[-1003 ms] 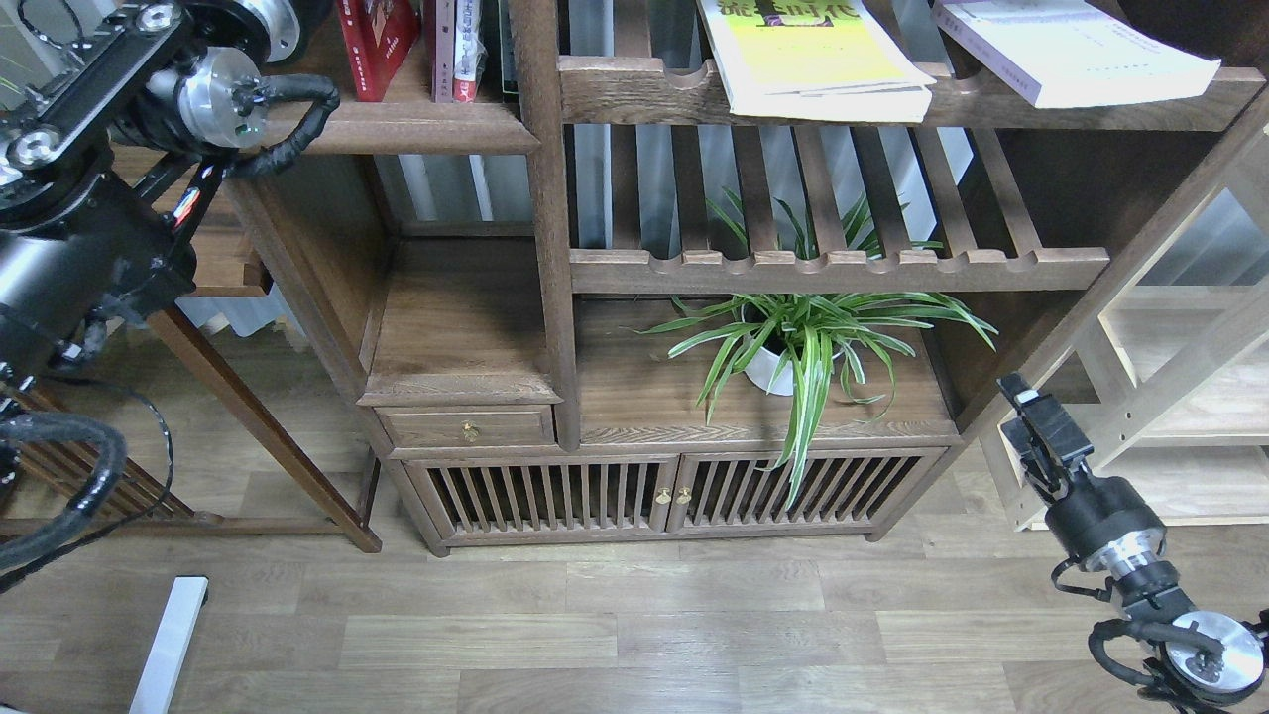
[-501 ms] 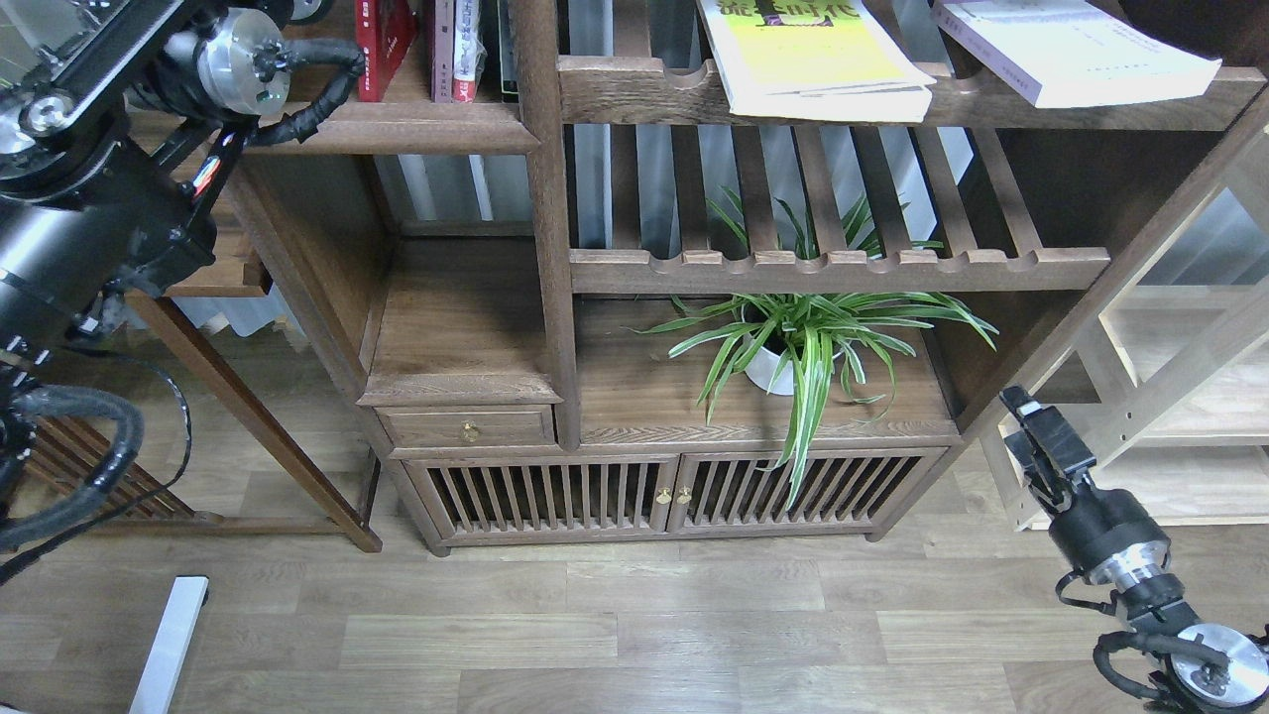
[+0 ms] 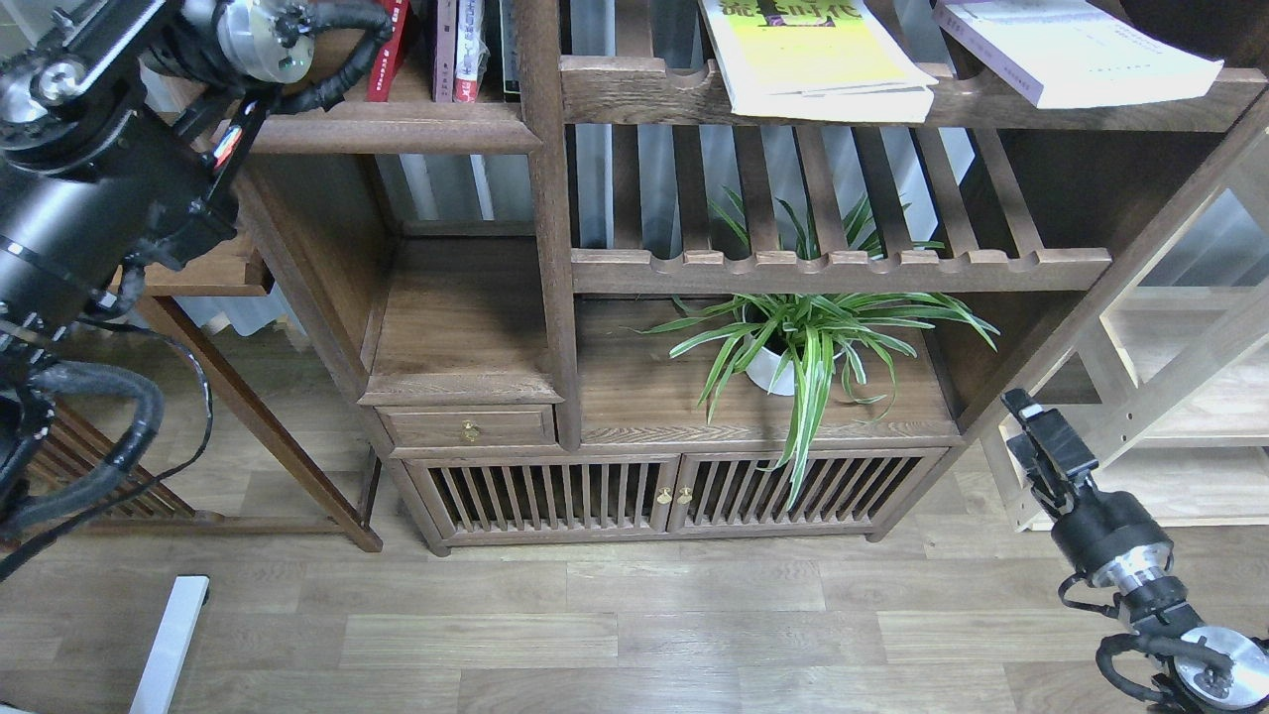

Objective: Organize books on shelf

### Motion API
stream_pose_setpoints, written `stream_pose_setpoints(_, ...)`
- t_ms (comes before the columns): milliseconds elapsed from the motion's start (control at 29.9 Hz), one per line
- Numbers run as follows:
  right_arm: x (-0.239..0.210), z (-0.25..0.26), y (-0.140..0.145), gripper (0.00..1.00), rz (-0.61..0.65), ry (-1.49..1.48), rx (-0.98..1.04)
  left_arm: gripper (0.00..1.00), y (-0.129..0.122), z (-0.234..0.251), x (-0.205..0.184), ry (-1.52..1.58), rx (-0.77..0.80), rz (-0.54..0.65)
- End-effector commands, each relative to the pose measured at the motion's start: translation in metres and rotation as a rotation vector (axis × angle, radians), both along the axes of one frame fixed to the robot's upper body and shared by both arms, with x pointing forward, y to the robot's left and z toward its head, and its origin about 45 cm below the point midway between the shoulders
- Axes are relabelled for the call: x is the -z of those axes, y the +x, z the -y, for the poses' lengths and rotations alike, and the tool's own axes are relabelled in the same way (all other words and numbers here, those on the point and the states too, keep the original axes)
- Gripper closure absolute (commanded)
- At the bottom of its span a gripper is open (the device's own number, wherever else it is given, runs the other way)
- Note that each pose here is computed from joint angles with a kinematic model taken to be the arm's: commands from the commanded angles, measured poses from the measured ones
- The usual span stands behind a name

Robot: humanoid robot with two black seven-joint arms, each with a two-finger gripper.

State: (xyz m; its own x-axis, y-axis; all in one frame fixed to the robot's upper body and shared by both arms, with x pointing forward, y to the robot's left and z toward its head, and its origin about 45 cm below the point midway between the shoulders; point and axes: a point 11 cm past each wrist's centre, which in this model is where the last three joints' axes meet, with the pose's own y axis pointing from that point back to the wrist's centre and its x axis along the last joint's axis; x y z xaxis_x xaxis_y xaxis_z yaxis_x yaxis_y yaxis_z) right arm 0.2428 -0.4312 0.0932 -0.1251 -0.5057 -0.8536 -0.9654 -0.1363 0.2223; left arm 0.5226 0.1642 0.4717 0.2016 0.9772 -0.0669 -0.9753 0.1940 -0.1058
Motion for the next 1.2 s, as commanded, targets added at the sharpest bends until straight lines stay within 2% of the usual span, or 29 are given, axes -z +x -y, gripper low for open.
stream_pose_setpoints(0,0.000,0.000,0.000,0.02,-0.003,-0.002,-0.004,0.44,0.000,-0.002,-0.008,0.000,-0.002,0.013)
stream_pose_setpoints(368,0.006,0.001,-0.009,0.01,-0.024,-0.003,0.001,0.39,0.001,-0.025,-0.018,0.002,-0.056,0.044)
stream_pose_setpoints(568,0.009,0.002,-0.011,0.01,-0.034,-0.006,0.002,0.27,-0.001,-0.032,-0.027,-0.001,-0.066,0.102)
stream_pose_setpoints(869,0.015,0.008,-0.016,0.01,-0.058,-0.025,0.013,0.03,-0.010,-0.027,-0.043,-0.018,-0.037,0.228)
stream_pose_setpoints(1170,0.014,0.010,-0.013,0.01,-0.056,-0.032,0.012,0.01,-0.032,-0.036,-0.058,0.016,0.015,0.311)
